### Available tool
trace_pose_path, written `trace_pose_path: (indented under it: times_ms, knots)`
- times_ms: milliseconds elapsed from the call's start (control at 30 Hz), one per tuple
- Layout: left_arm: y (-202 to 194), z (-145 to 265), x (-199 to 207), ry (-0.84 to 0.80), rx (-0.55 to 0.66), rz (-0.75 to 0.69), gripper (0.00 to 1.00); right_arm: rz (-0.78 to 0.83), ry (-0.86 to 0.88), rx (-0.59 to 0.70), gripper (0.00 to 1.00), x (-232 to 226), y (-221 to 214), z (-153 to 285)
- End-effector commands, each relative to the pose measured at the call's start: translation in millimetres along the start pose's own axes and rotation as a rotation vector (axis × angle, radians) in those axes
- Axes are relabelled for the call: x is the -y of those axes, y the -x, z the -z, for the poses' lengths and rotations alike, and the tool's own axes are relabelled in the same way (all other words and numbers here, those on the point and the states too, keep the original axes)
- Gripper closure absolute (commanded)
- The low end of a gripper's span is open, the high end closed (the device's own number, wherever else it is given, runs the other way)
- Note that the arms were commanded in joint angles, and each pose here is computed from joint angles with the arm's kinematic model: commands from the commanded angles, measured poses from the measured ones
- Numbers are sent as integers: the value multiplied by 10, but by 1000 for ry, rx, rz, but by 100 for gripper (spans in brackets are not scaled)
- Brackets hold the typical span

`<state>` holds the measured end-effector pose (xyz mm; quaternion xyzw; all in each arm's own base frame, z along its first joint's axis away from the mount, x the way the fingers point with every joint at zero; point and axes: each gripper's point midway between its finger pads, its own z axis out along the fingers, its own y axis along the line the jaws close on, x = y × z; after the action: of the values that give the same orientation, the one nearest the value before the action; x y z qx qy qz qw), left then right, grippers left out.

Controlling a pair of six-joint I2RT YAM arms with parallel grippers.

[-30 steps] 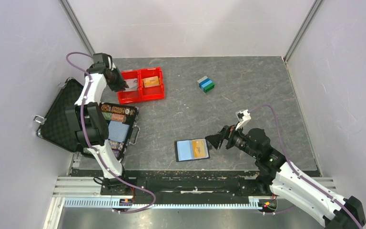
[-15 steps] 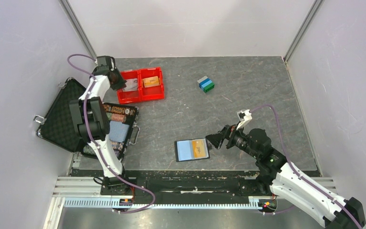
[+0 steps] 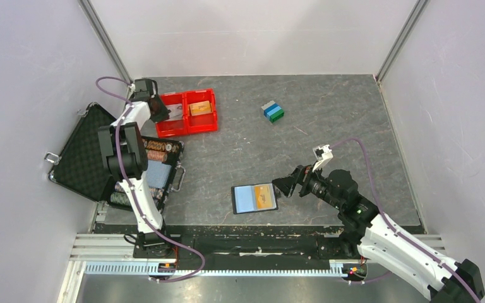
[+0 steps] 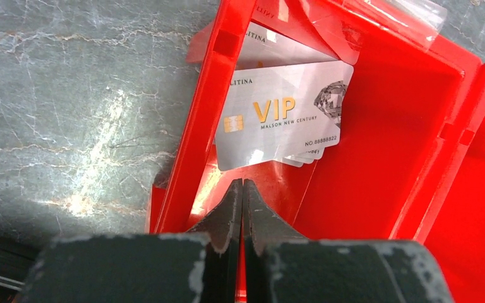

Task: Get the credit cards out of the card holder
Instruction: Place the credit card in the storage box.

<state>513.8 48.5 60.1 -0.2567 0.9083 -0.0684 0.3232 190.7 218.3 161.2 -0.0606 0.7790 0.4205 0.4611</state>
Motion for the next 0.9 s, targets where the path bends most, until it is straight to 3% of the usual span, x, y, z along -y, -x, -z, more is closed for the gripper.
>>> trace_pose_path:
  times_ms: [0,867]
  knots:
    - [219,-62,115,-12,78,33,98,19,32,71,2,-122,228,-13]
    - [305,-69,28,88,160,-4,98,39,15,54,2,-89,219,-84]
